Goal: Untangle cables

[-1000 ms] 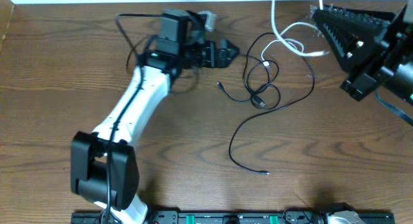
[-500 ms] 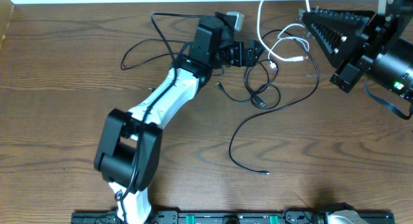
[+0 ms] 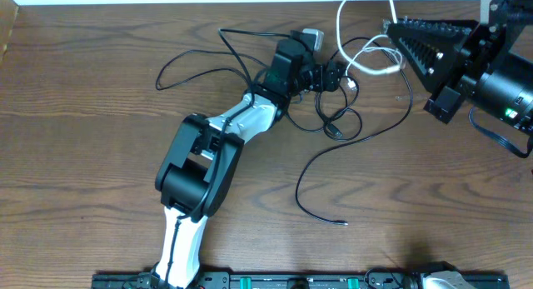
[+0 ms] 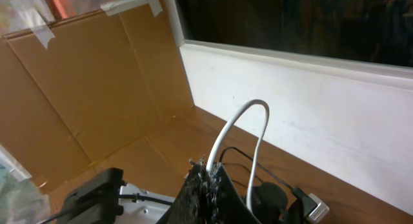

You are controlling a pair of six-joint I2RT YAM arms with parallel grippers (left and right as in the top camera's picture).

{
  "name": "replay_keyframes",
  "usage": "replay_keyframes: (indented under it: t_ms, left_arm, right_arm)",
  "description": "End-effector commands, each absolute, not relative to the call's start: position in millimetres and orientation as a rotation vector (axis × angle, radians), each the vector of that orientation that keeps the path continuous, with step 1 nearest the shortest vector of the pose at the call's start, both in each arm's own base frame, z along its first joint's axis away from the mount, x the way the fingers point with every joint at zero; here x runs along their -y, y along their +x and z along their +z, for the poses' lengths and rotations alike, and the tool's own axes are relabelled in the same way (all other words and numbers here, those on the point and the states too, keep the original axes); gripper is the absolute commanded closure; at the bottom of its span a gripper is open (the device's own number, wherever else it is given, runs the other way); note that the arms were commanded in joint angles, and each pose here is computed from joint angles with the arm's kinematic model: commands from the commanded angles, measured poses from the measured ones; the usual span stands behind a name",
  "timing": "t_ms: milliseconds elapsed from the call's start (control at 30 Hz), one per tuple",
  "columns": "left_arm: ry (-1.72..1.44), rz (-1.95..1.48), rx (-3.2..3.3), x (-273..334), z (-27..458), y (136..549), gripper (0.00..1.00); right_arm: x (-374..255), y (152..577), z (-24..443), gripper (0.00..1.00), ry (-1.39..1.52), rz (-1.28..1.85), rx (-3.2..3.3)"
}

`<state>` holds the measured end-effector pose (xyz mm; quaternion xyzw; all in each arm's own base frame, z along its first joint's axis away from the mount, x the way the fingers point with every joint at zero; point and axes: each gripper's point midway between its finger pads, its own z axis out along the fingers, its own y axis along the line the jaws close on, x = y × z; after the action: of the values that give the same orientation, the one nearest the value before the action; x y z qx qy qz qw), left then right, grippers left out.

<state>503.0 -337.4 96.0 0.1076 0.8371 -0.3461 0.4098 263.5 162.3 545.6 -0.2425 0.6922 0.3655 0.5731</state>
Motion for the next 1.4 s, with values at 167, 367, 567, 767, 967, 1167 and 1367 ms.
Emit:
replay_keyframes:
  t_ms: [167,367,567,767,967,1167,1367]
  left_arm:
    - [0.225,-0.773,-2.109,337,85,508,0.16]
    - [0.223,-0.761,-2.138,349,66,501,0.19]
    - [0.224,-0.754,-2.138,351,64,499,0.59]
    - [0.225,-0.757,-2.142,351,64,499,0.92]
    - [0.211,-0.708,-2.253,334,63,488,0.93]
    - [0.133,-0.574,-2.517,278,53,459,0.93]
    - [0.025,-0.469,-2.759,222,44,423,0.93]
  right_arm:
    - [-160,268,544,0.99,-0.576,0.837,-1.625]
    - [-160,268,543,0.99,-0.587,0.827,-1.621]
    - [-159,270,542,0.99,-0.589,0.804,-1.622]
    - [-157,272,540,0.99,-0.593,0.782,-1.624]
    - [-142,287,534,0.99,-0.495,0.68,-1.67]
    - [-123,309,531,0.99,-0.392,0.566,-1.694]
    - [-107,337,533,0.99,-0.326,0.491,-1.674]
